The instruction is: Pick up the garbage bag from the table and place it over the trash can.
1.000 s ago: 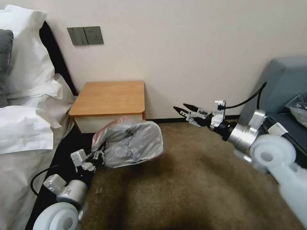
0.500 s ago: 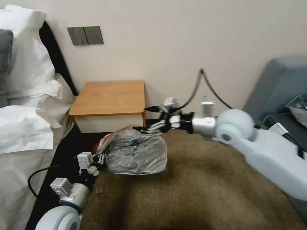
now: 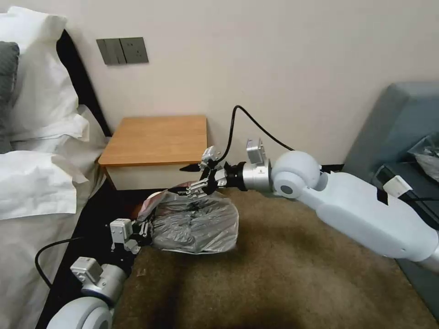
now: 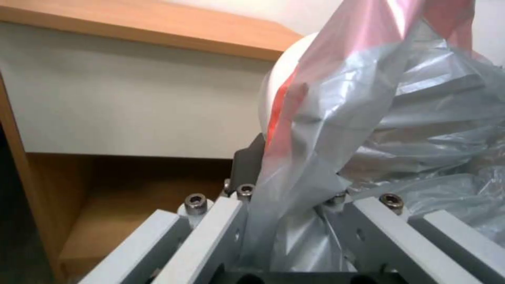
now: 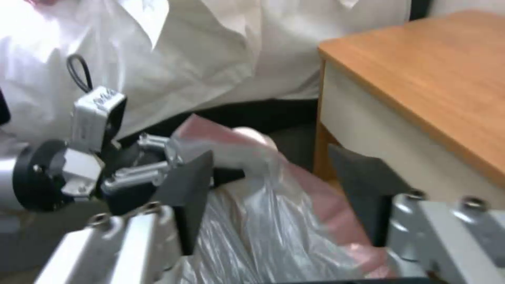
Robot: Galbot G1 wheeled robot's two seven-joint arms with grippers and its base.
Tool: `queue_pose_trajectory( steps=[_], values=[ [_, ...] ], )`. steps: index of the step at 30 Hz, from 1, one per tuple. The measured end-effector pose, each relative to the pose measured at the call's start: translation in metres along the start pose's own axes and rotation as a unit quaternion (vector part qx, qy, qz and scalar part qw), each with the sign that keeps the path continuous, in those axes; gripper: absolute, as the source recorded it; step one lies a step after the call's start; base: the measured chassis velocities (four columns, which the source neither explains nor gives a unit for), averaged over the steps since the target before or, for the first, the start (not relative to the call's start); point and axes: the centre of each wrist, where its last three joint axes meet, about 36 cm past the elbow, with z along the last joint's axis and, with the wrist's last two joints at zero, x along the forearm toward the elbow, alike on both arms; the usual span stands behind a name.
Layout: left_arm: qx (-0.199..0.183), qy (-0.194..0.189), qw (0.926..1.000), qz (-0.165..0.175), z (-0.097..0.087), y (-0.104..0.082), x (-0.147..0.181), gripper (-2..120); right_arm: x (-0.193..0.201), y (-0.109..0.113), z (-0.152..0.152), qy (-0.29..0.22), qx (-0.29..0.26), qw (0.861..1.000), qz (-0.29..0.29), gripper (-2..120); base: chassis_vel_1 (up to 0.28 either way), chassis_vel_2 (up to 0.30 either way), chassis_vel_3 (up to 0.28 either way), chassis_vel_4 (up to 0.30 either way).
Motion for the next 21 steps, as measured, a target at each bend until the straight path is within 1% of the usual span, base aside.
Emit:
queue_pose_trajectory(
  steps=[1,2,3,4,6,7,8,9,10,11,12,14,18,19,20,21],
  values=[
    [0.0,0.0,1.0,0.0,0.0,0.0,0.0,7,0.0,0.0,0.0,0.0,0.0,1.0,0.0,56,0.0,0.0,0.0,0.0],
    [-0.002,-0.001,1.0,0.001,-0.001,-0.001,0.0,7,-0.001,-0.003,0.001,0.003,-0.001,1.0,0.0,49,0.0,0.0,0.0,0.0],
    [-0.002,-0.002,1.0,0.002,-0.001,-0.001,0.0,7,-0.001,-0.004,0.001,0.004,-0.001,1.0,0.0,46,0.0,0.0,0.0,0.0],
    [-0.002,-0.002,1.0,0.002,-0.001,-0.001,0.0,7,-0.001,-0.004,0.001,0.004,-0.001,1.0,0.0,46,0.0,0.0,0.0,0.0],
    [-0.003,-0.002,1.0,0.006,-0.002,-0.002,0.002,7,-0.002,-0.009,0.001,0.01,0.0,1.0,0.0,37,0.0,0.0,0.0,0.0],
    [-0.003,-0.002,1.0,0.006,-0.002,-0.002,0.002,7,-0.002,-0.009,0.001,0.01,0.0,1.0,0.0,37,0.0,0.0,0.0,0.0],
    [-0.003,-0.002,1.0,0.008,-0.002,-0.002,0.002,7,-0.002,-0.011,0.002,0.013,0.001,1.0,-0.002,33,0.0,0.0,0.0,0.0],
    [-0.003,-0.003,1.0,0.008,-0.002,-0.002,0.003,7,-0.002,-0.011,0.002,0.014,0.002,1.0,-0.003,30,0.0,0.0,0.0,0.0],
    [-0.003,-0.003,1.0,0.008,-0.002,-0.002,0.003,7,-0.002,-0.011,0.002,0.014,0.002,1.0,-0.003,30,0.0,0.0,0.0,0.0],
    [-0.003,-0.003,0.9999,0.01,-0.002,-0.002,0.003,7,-0.002,-0.012,0.002,0.015,0.002,1.0,-0.004,25,0.0,0.0,0.0,0.0],
    [-0.002,-0.003,0.9999,0.01,-0.002,-0.003,0.003,7,-0.004,-0.011,0.002,0.017,0.004,1.0,-0.006,22,0.0,0.0,0.0,0.0],
    [-0.002,-0.004,0.9999,0.011,-0.003,-0.003,0.003,7,-0.004,-0.011,0.003,0.018,0.006,1.0,-0.007,19,0.0,0.0,0.0,0.0],
    [-0.001,-0.004,0.9999,0.014,-0.002,-0.003,0.003,7,-0.008,-0.011,0.003,0.015,0.01,1.0,-0.011,6,0.0,0.0,0.0,0.0],
    [-0.001,-0.004,0.9999,0.014,-0.002,-0.003,0.003,7,-0.008,-0.011,0.003,0.015,0.01,1.0,-0.011,6,0.0,0.0,0.0,0.0],
    [0.0,-0.004,0.9999,0.014,-0.002,-0.003,0.003,7,-0.009,-0.01,0.003,0.014,0.011,1.0,-0.012,1,0.0,0.0,0.0,0.0],
    [0.0,-0.004,0.9999,0.015,-0.002,-0.004,0.003,7,-0.01,-0.01,0.002,0.013,0.011,1.0,-0.012,0,0.0,0.0,0.0,0.0]
  ],
)
